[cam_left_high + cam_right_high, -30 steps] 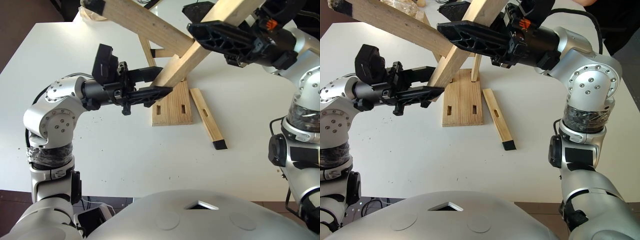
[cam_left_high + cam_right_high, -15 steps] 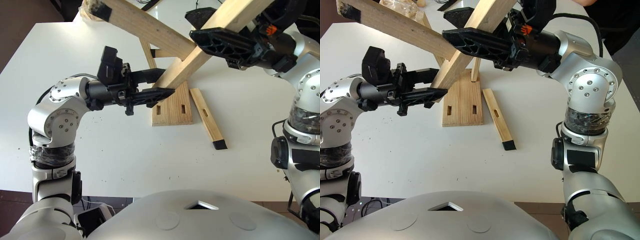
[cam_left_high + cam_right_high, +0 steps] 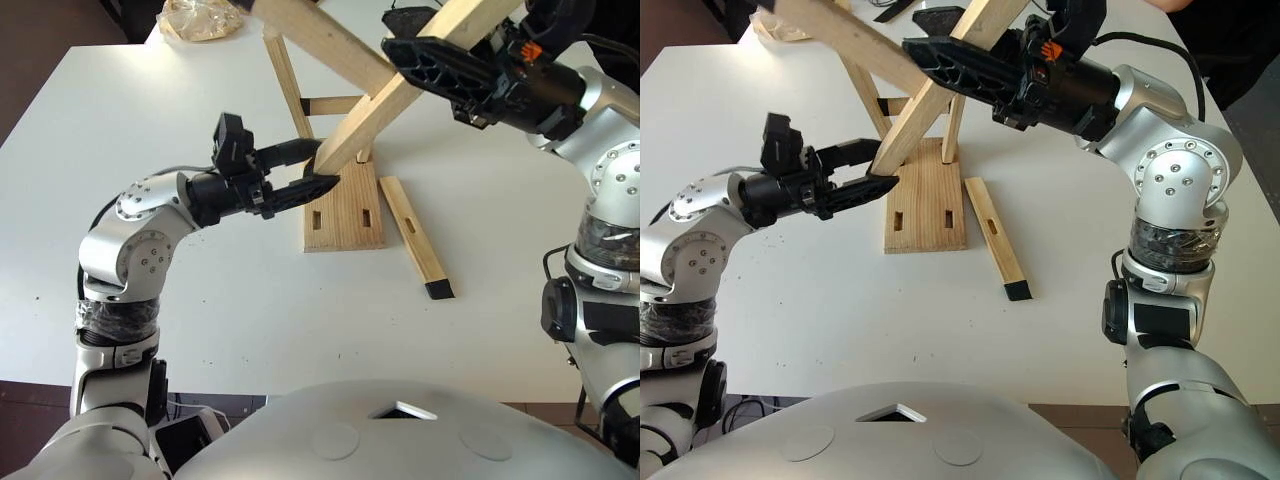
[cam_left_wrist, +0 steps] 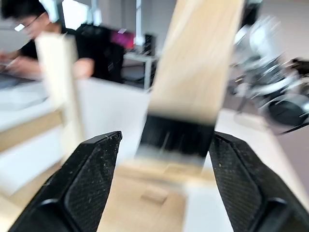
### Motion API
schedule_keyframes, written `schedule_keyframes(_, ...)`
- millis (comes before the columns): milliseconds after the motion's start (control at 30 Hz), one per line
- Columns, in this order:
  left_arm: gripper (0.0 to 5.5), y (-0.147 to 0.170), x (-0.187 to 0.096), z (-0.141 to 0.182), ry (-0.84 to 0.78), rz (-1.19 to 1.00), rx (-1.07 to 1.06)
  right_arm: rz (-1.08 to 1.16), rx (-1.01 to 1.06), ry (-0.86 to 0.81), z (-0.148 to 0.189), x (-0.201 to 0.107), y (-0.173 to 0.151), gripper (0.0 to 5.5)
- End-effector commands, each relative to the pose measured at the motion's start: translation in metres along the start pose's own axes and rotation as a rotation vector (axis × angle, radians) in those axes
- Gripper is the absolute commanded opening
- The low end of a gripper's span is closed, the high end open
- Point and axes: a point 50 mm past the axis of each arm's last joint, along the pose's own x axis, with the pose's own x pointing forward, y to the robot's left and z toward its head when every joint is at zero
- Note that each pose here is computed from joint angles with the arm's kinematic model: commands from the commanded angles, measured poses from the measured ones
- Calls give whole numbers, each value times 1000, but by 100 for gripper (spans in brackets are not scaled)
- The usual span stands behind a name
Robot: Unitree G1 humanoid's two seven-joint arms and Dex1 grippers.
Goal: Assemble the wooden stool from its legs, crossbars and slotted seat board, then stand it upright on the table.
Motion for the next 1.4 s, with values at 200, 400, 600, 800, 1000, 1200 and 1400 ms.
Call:
schedule_keyframes(200, 319, 46, -33, -28, -204, 713, -107, -26, -232, 339, -60, -23, -15, 201)
schedule_keyframes(400, 319, 62, -50, -29, -543, 1156, -366, 57, -261, 422, -72, -34, -10, 201)
schedule_keyframes(600, 319, 68, -53, -39, -601, 1293, -440, 117, -223, 446, -79, -41, -8, 201)
schedule_keyframes(800, 319, 70, -52, -43, -600, 1312, -449, 153, -201, 446, -88, -44, -5, 200)
schedule_keyframes(1000, 319, 68, -50, -45, -606, 1312, -455, 208, -198, 470, -96, -43, -3, 200)
schedule_keyframes(1200, 319, 69, -42, -46, -608, 1290, -465, 109, -136, 490, -104, -50, -18, 200)
schedule_keyframes(1400, 319, 66, -38, -49, -604, 1284, -471, 34, -50, 569, -134, -61, -30, 200)
